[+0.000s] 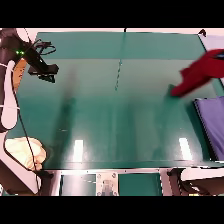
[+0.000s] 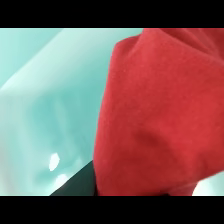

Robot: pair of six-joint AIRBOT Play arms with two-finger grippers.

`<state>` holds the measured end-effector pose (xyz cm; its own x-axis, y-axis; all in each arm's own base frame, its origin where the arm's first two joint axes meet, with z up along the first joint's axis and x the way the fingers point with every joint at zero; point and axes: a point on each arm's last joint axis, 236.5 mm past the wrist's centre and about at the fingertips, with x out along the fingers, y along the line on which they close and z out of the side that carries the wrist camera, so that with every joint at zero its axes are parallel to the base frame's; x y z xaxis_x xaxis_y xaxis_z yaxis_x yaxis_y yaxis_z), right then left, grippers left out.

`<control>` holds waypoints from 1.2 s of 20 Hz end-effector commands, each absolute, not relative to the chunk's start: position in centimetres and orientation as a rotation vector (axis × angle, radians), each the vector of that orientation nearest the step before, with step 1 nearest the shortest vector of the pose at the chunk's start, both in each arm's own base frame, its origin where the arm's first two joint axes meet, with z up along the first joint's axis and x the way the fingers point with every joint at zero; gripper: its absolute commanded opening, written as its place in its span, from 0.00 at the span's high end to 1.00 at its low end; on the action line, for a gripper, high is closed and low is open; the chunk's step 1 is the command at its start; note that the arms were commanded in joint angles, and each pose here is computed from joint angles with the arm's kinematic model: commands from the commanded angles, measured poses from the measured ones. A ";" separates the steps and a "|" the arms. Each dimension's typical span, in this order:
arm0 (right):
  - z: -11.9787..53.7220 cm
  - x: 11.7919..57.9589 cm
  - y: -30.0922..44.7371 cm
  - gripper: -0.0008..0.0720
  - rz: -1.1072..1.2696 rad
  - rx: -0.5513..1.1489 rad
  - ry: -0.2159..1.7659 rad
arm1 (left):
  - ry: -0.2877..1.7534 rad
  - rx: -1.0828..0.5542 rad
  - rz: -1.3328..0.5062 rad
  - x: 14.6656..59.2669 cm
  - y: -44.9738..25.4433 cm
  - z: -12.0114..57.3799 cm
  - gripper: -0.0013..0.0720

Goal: Fold the shirts.

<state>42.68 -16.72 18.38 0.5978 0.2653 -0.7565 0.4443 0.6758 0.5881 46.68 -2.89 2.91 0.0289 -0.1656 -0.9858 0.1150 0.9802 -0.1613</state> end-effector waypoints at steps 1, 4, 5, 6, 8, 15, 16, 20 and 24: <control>17.8 34.0 -26.1 0.96 -0.482 0.928 0.961 | 1.521 -0.068 -0.258 46.7 -4.0 3.1 0.96; 17.4 26.9 -29.9 0.96 -0.730 0.946 1.008 | 1.517 -0.088 -0.285 46.6 -4.6 3.3 0.96; 17.6 24.8 -30.6 0.96 -0.808 0.948 1.013 | 1.517 -0.089 -0.286 46.6 -4.7 3.3 0.96; 17.8 23.3 -31.0 0.96 -0.857 0.948 1.009 | 1.519 -0.091 -0.286 46.6 -4.7 3.3 0.96; 17.4 20.7 -31.3 0.96 -0.928 0.962 1.016 | 1.541 -0.095 -0.287 46.2 -4.7 2.6 0.96; 8.1 13.7 -29.2 0.96 -1.067 1.010 1.295 | 1.588 -0.115 -0.301 45.3 -5.1 1.2 0.96; 6.5 12.6 -28.6 0.96 -1.083 1.016 1.354 | 1.586 -0.122 -0.311 45.3 -5.4 1.3 0.96; 1.7 9.2 -26.1 0.19 -1.108 1.038 1.559 | 1.585 -0.123 -0.315 45.3 -5.4 1.3 0.96; 3.2 9.8 -26.2 0.10 -1.108 1.050 1.543 | 1.572 -0.161 -0.383 45.3 -6.9 1.8 0.96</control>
